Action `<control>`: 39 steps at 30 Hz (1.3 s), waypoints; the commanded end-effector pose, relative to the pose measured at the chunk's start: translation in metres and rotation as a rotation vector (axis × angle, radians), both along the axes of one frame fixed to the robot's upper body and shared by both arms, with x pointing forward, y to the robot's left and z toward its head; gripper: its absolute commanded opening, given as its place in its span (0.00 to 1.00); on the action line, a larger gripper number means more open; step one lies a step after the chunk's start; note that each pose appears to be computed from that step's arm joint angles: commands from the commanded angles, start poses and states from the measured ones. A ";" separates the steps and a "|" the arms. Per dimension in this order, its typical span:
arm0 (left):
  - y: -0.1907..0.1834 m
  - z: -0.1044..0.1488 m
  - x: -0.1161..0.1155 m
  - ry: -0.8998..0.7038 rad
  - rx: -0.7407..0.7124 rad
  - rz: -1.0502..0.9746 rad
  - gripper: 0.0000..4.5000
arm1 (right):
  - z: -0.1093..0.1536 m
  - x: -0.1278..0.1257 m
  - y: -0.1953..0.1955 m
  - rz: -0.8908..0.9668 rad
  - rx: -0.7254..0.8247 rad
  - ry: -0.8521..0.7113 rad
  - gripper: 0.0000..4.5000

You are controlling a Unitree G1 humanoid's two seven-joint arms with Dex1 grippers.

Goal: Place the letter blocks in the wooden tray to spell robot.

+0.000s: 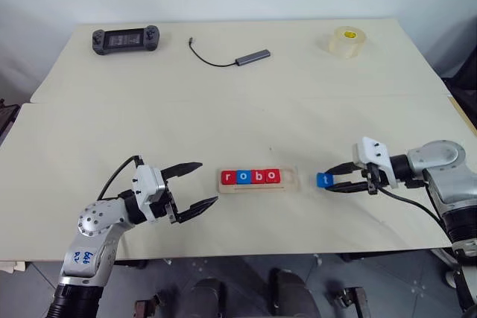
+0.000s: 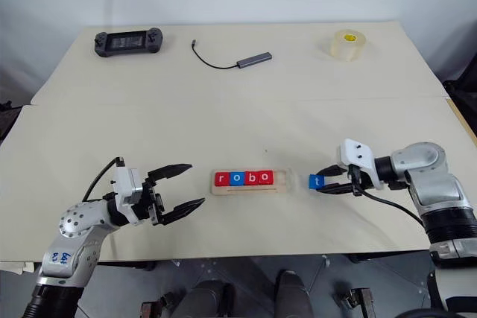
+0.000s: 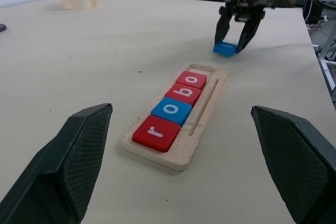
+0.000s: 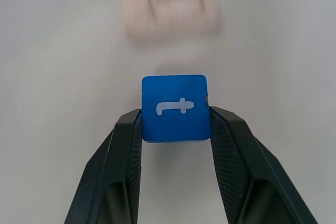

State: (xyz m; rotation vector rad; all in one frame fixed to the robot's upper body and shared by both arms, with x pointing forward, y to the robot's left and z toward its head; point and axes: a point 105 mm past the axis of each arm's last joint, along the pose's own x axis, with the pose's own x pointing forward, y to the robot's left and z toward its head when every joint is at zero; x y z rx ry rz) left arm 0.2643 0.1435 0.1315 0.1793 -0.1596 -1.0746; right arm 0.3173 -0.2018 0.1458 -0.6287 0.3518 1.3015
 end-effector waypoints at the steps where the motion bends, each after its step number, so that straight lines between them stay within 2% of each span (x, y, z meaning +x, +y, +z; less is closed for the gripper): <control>1: -0.003 0.009 -0.002 -0.036 -0.010 -0.008 1.00 | 0.014 0.001 0.025 0.047 0.016 -0.021 0.32; 5: -0.004 0.006 -0.006 -0.023 -0.012 -0.013 1.00 | 0.012 0.014 0.038 0.001 -0.014 -0.036 0.32; 14: -0.004 0.007 -0.006 -0.033 -0.017 0.014 1.00 | -0.006 0.014 0.052 0.033 -0.047 0.005 0.32; 18: -0.003 0.008 -0.006 -0.036 -0.018 0.026 1.00 | -0.006 0.015 0.053 0.036 -0.042 -0.009 0.65; 21: -0.002 0.008 -0.007 -0.037 -0.018 0.031 1.00 | 0.004 0.019 0.050 0.006 -0.009 -0.042 0.87; 24: -0.002 0.008 -0.007 -0.037 -0.019 0.038 1.00 | 0.012 0.016 0.040 -0.017 0.007 -0.039 0.87; 28: -0.001 0.006 -0.008 -0.034 -0.019 0.042 1.00 | 0.016 0.009 0.030 -0.035 0.028 -0.011 0.66; 36: -0.001 0.006 -0.008 -0.033 -0.019 0.041 1.00 | 0.010 0.023 0.026 -0.098 0.013 -0.044 0.05; 37: -0.001 0.006 -0.008 -0.033 -0.019 0.041 1.00 | 0.008 0.025 0.028 -0.097 0.011 -0.047 0.01; 39: -0.001 0.006 -0.008 -0.034 -0.019 0.043 1.00 | 0.005 0.027 0.031 -0.092 0.009 -0.048 0.01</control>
